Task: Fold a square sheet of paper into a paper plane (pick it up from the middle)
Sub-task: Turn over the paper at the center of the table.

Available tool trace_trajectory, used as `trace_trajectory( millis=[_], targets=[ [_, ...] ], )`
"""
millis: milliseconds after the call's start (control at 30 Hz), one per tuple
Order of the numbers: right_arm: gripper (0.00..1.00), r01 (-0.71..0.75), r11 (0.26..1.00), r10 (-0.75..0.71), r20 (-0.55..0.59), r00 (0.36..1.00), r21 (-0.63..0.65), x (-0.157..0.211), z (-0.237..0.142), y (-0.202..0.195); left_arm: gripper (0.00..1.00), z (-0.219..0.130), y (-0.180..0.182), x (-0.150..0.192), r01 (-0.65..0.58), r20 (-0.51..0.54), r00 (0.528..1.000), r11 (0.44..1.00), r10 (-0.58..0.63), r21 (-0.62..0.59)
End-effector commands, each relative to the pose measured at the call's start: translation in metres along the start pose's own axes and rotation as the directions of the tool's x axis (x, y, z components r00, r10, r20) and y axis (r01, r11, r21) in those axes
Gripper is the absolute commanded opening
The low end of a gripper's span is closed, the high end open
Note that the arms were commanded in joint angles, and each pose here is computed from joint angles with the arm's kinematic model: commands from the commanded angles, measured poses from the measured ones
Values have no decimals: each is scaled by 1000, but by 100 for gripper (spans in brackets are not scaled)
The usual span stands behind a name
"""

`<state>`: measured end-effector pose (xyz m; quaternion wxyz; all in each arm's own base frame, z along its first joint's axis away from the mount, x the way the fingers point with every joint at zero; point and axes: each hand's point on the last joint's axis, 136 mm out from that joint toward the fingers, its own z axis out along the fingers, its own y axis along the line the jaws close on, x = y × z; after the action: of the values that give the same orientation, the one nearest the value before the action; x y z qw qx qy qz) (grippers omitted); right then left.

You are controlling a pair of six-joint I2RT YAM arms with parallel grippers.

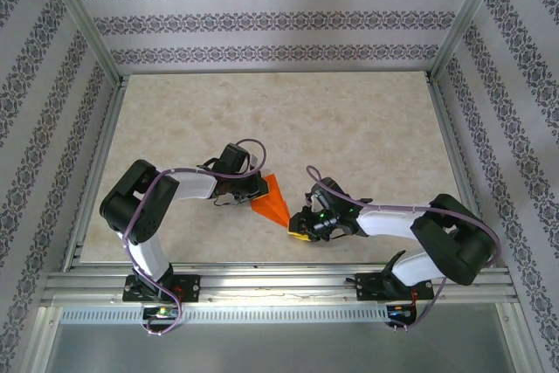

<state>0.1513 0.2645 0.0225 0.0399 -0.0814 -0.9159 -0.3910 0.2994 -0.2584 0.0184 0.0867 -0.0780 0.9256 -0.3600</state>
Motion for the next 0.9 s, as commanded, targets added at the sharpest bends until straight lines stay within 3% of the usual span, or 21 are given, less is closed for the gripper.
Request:
trace_trajectory(
  millis=[0,567,867],
  targets=[
    [29,-7,1000,7,24,1000,-14,-9,0,6,10,4,15,5,38,-8,999,999,-38,-29],
    [30,-22,999,23,16,1000,-28,-15,2,5,10,3,11,1,39,-6,999,999,-39,-11],
    [30,-39,997,44,72,996,-64,-29,7,14,10,3,9,-1,37,-1,999,999,-37,-4]
  ],
)
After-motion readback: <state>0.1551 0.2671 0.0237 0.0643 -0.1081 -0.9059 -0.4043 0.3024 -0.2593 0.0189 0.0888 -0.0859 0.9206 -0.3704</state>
